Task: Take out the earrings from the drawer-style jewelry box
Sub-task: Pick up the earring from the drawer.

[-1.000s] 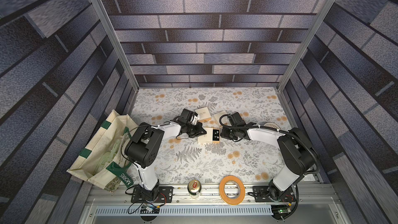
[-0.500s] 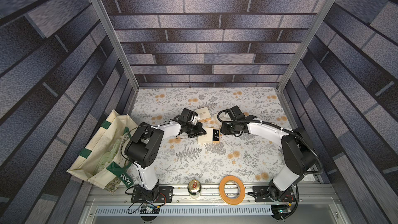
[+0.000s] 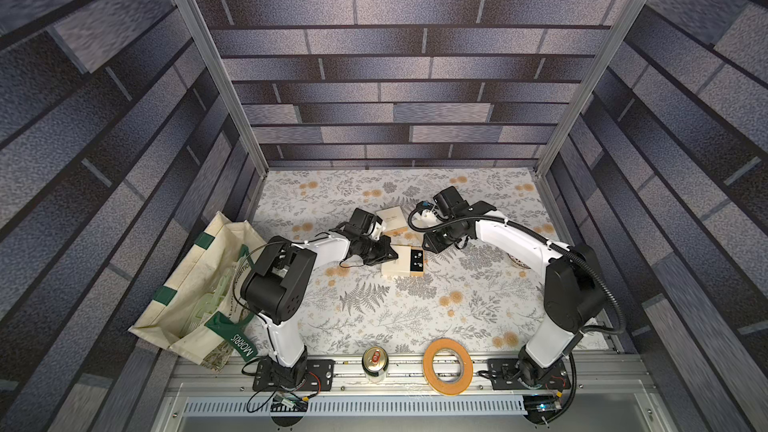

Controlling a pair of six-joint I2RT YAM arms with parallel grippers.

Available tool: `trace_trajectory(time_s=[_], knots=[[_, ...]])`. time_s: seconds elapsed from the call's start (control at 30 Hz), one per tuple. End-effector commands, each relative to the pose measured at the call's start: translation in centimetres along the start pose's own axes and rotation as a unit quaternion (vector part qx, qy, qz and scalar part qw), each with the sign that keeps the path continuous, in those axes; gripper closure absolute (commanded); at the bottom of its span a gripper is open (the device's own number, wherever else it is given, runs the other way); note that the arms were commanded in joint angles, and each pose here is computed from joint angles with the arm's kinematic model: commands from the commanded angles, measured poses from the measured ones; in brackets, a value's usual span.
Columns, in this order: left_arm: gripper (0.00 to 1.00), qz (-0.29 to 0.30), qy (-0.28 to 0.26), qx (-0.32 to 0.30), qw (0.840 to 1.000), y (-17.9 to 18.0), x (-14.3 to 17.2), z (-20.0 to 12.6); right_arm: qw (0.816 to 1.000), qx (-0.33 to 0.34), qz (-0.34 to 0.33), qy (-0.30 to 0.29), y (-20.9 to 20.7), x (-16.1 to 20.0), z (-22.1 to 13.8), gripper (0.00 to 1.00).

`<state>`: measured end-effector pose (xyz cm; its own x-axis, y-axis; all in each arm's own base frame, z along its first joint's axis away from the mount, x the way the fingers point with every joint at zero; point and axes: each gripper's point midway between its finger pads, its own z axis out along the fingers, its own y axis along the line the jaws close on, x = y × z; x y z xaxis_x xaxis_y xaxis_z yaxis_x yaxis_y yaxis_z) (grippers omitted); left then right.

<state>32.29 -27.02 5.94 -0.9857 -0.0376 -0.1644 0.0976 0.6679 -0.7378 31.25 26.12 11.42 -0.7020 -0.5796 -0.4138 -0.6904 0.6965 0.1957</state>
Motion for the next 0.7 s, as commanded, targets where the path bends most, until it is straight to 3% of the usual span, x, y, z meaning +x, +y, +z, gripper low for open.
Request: trace_trajectory(time_s=[0.0,0.27,0.67], knots=[[1.0,-0.043,0.045,-0.079,0.995,4.4,3.0,0.8,0.998,-0.001,-0.055,0.025,1.2,1.2,0.8,0.72],[1.0,-0.044,0.047,-0.08,0.995,4.6,3.3,0.9,0.992,0.027,-0.11,0.049,1.5,2.4,2.9,0.73],[1.0,-0.046,0.047,-0.08,0.995,4.7,3.3,1.0,0.988,0.035,-0.133,0.072,1.7,3.4,4.7,0.79]])
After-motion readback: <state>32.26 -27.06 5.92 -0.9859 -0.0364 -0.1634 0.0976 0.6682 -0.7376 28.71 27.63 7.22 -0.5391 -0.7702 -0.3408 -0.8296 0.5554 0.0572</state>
